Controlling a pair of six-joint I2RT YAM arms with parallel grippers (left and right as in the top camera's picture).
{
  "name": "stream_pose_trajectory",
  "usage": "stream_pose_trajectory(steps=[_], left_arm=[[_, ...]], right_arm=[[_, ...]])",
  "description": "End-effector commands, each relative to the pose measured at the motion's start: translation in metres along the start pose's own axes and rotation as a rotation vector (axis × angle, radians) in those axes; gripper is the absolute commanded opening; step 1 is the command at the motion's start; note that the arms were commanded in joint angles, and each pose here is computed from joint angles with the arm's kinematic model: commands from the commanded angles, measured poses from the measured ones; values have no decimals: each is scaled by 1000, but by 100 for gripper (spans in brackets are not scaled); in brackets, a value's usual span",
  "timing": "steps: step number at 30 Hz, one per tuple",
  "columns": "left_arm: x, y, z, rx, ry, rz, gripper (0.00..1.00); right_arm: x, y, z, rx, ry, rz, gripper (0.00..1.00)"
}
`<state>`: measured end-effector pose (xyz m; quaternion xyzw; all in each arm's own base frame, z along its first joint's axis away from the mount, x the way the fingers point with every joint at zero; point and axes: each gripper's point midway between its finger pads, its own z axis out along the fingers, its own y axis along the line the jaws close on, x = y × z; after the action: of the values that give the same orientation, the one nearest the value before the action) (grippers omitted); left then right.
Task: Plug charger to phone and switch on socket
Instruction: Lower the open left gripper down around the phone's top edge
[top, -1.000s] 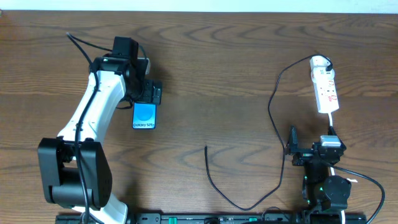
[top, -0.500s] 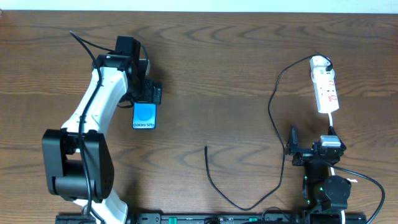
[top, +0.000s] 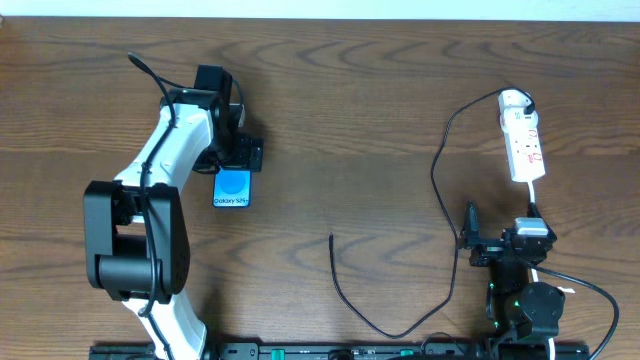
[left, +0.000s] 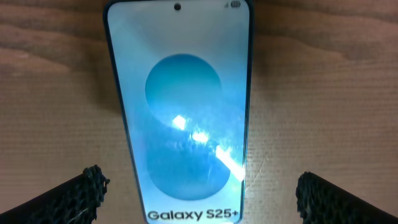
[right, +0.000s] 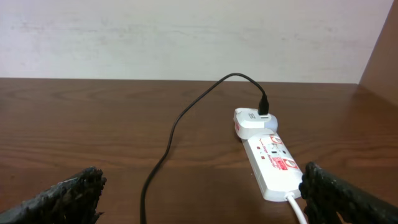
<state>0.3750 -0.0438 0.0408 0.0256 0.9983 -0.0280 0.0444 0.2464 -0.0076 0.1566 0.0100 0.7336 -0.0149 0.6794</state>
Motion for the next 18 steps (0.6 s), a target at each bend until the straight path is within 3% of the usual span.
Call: stream_pose_trajectory(steps=[1, 18], left_arm=[[-9, 4, 1, -19, -19, -9, 100], [-16, 6, 3, -34, -46, -25, 100]], right_arm=[[0, 4, 0, -13, -1, 12, 99], [0, 4, 0, -13, -1, 12, 99]])
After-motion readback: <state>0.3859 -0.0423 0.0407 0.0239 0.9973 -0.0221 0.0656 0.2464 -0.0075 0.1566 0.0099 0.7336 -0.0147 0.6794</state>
